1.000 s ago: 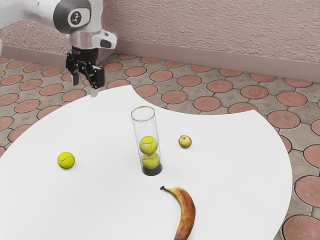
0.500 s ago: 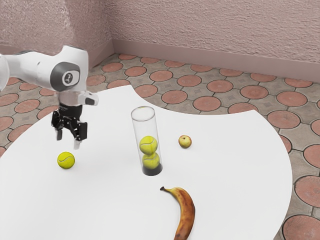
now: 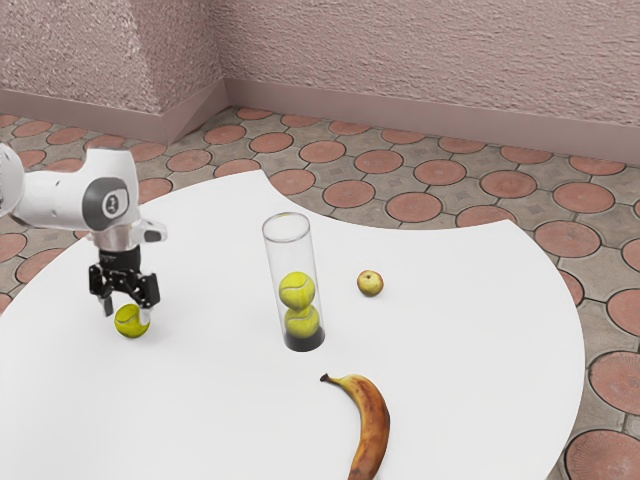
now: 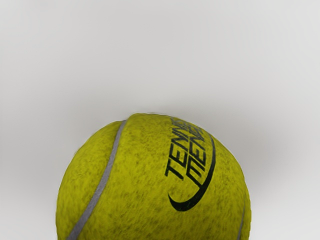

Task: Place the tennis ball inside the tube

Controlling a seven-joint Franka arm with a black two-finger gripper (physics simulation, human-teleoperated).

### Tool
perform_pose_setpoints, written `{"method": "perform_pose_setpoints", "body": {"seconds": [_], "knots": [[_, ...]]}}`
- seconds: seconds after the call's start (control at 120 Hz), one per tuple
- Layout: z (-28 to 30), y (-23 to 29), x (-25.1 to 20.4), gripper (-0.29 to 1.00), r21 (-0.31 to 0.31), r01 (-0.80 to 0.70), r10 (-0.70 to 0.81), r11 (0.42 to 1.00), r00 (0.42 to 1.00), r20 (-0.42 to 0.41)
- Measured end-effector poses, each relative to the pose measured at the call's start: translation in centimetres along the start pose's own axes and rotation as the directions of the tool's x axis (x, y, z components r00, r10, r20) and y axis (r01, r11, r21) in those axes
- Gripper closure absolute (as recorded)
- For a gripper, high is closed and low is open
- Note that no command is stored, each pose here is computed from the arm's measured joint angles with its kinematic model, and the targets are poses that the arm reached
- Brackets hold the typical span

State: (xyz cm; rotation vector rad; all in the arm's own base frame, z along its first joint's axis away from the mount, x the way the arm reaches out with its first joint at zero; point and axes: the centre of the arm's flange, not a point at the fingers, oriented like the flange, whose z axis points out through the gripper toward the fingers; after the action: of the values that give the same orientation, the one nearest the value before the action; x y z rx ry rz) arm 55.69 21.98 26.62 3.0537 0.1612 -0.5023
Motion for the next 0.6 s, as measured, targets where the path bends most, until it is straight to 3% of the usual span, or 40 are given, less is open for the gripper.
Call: {"method": "perform_pose_setpoints", "body": {"seconds": [0.117, 0.425, 0.6], "knots": [[0.4, -0.2, 1.0, 0.01, -0.02, 0.008, -0.008, 1.0, 1.0, -0.03], [1.6, -0.3, 0.7, 0.24, -0.037, 0.014, -0.015, 0.999, 0.999, -0.038], [2.0, -0.3, 0.7, 0.26, -0.04, 0.012, -0.013, 0.999, 0.999, -0.035]]}}
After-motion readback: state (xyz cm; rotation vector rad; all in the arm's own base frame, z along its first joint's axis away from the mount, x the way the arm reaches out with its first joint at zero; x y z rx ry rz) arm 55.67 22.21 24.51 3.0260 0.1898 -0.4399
